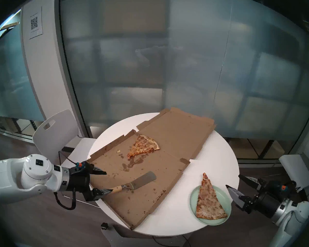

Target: Put pizza slice onto the plate

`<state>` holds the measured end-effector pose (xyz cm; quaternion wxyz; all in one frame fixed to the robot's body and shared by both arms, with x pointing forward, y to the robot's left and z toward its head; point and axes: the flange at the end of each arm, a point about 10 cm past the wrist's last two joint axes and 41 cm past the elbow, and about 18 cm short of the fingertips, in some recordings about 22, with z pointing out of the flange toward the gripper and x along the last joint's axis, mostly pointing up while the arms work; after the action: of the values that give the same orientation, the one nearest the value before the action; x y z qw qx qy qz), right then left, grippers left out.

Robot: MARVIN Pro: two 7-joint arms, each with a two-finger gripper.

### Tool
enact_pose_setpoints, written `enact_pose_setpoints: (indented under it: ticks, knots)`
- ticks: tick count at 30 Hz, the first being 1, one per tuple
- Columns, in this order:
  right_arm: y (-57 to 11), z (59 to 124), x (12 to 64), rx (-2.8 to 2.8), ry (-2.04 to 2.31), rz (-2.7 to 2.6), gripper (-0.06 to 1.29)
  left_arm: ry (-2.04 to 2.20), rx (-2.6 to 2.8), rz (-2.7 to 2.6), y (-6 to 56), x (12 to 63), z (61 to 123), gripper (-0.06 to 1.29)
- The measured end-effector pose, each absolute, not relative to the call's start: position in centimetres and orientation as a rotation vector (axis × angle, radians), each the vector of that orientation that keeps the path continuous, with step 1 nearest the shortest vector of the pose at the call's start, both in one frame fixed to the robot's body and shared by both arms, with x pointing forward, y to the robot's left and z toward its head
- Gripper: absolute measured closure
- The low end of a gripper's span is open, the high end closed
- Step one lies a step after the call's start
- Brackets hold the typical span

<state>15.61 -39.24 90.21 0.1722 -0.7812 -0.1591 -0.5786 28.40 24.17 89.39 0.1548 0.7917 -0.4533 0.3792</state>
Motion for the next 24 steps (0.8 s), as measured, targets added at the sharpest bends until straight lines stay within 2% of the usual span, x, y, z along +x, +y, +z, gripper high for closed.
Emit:
enact_pose_setpoints:
  ticks: [10,24]
  knots:
    - [-38.7,90.3,16.2,-2.200,-0.459,-1.640,-0.01,-1.241,2.264,1.337,23.7,29.4,92.5,0.06]
    - [-38.4,90.8,16.5,-2.201,-0.459,-1.649,-0.01,-1.162,2.278,1.425,23.1,28.6,92.8,0.06]
